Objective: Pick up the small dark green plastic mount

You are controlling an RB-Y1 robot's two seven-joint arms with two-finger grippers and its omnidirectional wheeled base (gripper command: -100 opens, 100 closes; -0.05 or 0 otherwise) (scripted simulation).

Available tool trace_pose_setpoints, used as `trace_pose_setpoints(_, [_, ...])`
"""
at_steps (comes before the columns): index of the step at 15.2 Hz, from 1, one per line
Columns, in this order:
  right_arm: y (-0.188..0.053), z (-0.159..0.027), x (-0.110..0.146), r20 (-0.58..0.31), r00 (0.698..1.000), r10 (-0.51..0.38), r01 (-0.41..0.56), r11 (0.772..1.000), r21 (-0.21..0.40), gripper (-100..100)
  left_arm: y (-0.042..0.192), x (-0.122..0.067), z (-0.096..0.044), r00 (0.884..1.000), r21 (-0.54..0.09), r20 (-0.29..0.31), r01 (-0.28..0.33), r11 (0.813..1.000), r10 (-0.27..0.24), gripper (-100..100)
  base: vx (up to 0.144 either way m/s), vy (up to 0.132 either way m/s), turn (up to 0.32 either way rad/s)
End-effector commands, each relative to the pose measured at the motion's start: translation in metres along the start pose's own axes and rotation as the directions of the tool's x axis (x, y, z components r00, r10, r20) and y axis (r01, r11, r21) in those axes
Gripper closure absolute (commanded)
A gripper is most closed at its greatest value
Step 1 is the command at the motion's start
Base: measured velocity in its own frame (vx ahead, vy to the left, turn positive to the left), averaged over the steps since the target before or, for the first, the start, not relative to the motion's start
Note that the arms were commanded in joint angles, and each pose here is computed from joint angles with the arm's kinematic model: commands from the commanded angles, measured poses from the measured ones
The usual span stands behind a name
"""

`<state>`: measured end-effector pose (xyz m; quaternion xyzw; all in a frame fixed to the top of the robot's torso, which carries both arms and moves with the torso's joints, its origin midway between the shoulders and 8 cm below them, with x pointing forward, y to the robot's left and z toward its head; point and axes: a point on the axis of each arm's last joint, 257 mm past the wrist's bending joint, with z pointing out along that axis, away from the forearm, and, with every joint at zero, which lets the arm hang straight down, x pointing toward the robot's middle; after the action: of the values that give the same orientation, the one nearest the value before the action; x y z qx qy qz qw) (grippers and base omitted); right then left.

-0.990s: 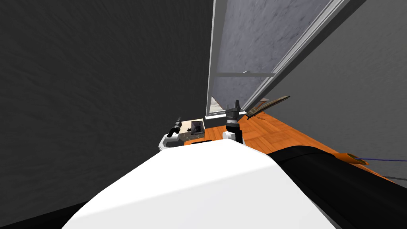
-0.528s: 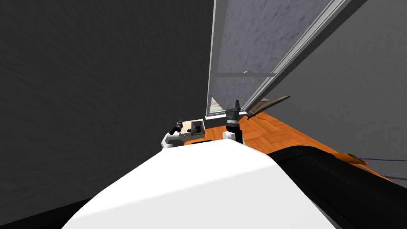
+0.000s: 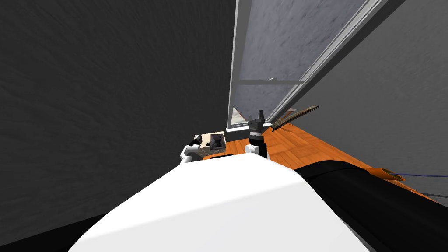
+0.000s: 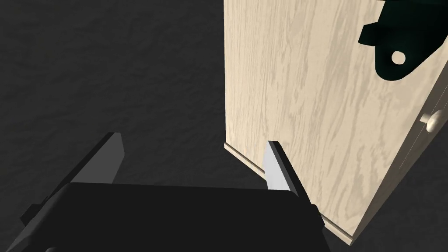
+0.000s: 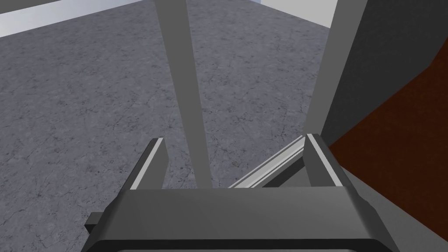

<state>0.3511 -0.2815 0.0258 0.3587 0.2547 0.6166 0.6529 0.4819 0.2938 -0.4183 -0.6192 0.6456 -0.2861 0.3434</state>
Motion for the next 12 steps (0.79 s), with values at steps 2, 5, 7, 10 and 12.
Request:
trace_pose_setpoints(2, [0.000,0.000,0.000,0.000,1.000,0.000,0.000,1.000,0.000,0,0.020,0.004,0.005,1.000,-0.077,-0.003,0.017,0.997,-0.017,-100,0.020,0.005,-0.007])
trace_pose_setpoints(5, [0.000,0.000,0.000,0.000,1.000,0.000,0.000,1.000,0.000,0,0.046,0.013,0.012,0.999,-0.178,-0.009,0.042,0.983,-0.045,-100,0.026,0.007,-0.012])
trace_pose_setpoints(7, [0.000,0.000,0.000,0.000,1.000,0.000,0.000,1.000,0.000,0,0.050,0.013,0.012,0.999,-0.194,-0.008,0.042,0.980,-0.044,-100,0.025,0.007,-0.006])
trace_pose_setpoints(10, [0.000,0.000,0.000,0.000,1.000,0.000,0.000,1.000,0.000,0,0.075,0.023,0.015,0.998,-0.293,-0.012,0.063,0.954,-0.070,-100,0.022,0.004,-0.009])
trace_pose_setpoints(12, [0.000,0.000,0.000,0.000,1.000,0.000,0.000,1.000,0.000,0,0.089,0.029,0.014,0.997,-0.345,-0.013,0.071,0.936,-0.081,-100,0.022,0.006,-0.010])
